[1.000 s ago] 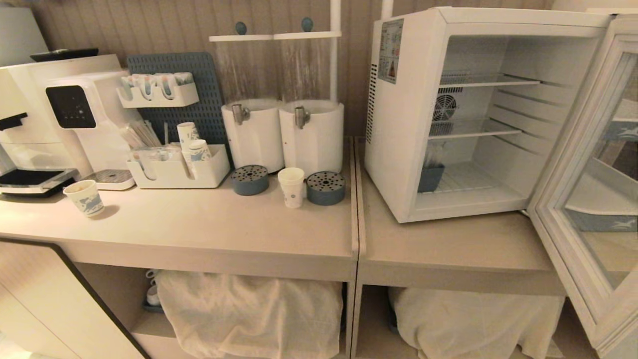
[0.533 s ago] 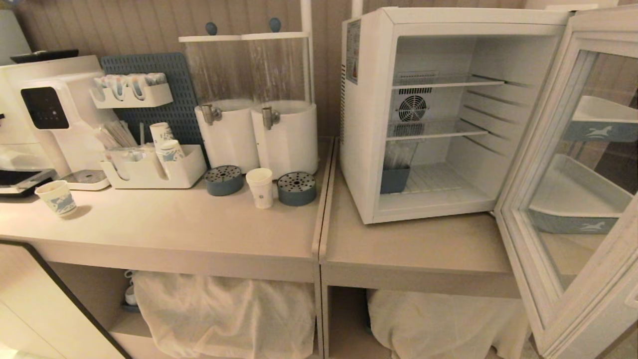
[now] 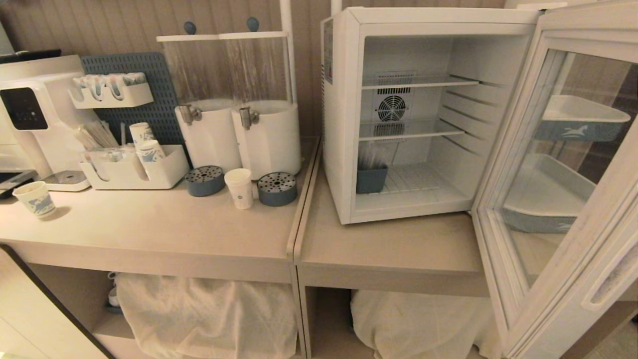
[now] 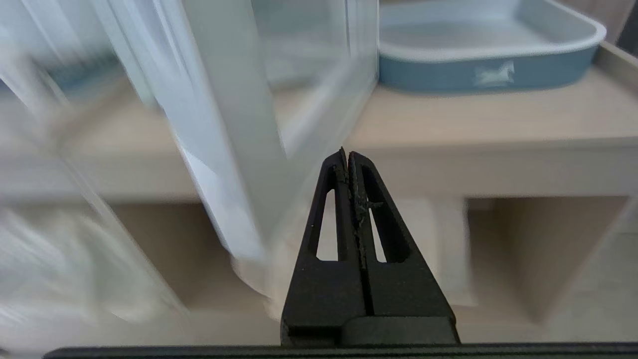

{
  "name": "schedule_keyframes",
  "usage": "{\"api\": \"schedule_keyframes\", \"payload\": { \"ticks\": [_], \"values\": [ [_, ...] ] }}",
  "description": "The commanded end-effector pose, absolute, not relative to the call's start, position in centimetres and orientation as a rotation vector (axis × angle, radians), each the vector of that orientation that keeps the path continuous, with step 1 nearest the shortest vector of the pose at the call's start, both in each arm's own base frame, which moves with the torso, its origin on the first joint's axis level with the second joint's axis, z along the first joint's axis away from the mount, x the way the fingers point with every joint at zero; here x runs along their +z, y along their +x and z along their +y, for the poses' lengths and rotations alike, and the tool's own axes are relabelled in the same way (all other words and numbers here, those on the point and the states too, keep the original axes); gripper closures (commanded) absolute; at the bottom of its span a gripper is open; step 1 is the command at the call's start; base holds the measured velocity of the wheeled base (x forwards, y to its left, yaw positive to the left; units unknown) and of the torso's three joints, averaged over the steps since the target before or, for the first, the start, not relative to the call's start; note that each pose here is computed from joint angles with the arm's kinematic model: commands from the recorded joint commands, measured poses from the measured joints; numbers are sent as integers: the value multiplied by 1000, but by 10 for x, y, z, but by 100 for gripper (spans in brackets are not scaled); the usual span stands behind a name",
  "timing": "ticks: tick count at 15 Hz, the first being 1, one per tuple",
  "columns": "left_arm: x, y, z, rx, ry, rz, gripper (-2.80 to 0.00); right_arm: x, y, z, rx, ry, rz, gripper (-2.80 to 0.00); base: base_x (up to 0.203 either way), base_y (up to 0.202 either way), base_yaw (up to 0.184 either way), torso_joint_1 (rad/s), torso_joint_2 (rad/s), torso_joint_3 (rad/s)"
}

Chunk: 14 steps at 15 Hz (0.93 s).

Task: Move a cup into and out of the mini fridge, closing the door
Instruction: Close the freezer door

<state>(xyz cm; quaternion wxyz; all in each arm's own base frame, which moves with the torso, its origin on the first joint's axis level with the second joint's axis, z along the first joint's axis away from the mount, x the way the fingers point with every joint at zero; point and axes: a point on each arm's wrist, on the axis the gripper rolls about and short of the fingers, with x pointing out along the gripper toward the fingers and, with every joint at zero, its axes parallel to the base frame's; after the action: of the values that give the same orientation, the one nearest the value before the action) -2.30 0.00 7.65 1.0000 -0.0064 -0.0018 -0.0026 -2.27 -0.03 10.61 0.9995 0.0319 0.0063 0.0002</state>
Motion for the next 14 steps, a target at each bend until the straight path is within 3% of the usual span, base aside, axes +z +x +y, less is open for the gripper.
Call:
{"api": "schedule_keyframes", "payload": {
  "ticks": [1, 5, 7, 10, 14],
  "values": [
    [76, -23, 0, -5, -14, -6, 0, 139, -7, 0, -12, 148, 89, 0, 0, 0, 0, 0, 0, 0],
    [76, -23, 0, -5, -14, -6, 0, 194, 80, 1, -4, 291, 338, 0, 0, 0, 0, 0, 0, 0],
    [76, -23, 0, -5, -14, -6, 0, 208, 117, 7, 295, 333, 432, 0, 0, 0, 0, 0, 0, 0],
    [76, -23, 0, -5, -14, -6, 0, 218, 136, 13, 764, 309, 425, 0, 0, 0, 0, 0, 0, 0],
    [76, -23, 0, -5, -15, -6, 0, 221, 170, 26, 1063, 240, 354, 0, 0, 0, 0, 0, 0, 0]
  ]
}}
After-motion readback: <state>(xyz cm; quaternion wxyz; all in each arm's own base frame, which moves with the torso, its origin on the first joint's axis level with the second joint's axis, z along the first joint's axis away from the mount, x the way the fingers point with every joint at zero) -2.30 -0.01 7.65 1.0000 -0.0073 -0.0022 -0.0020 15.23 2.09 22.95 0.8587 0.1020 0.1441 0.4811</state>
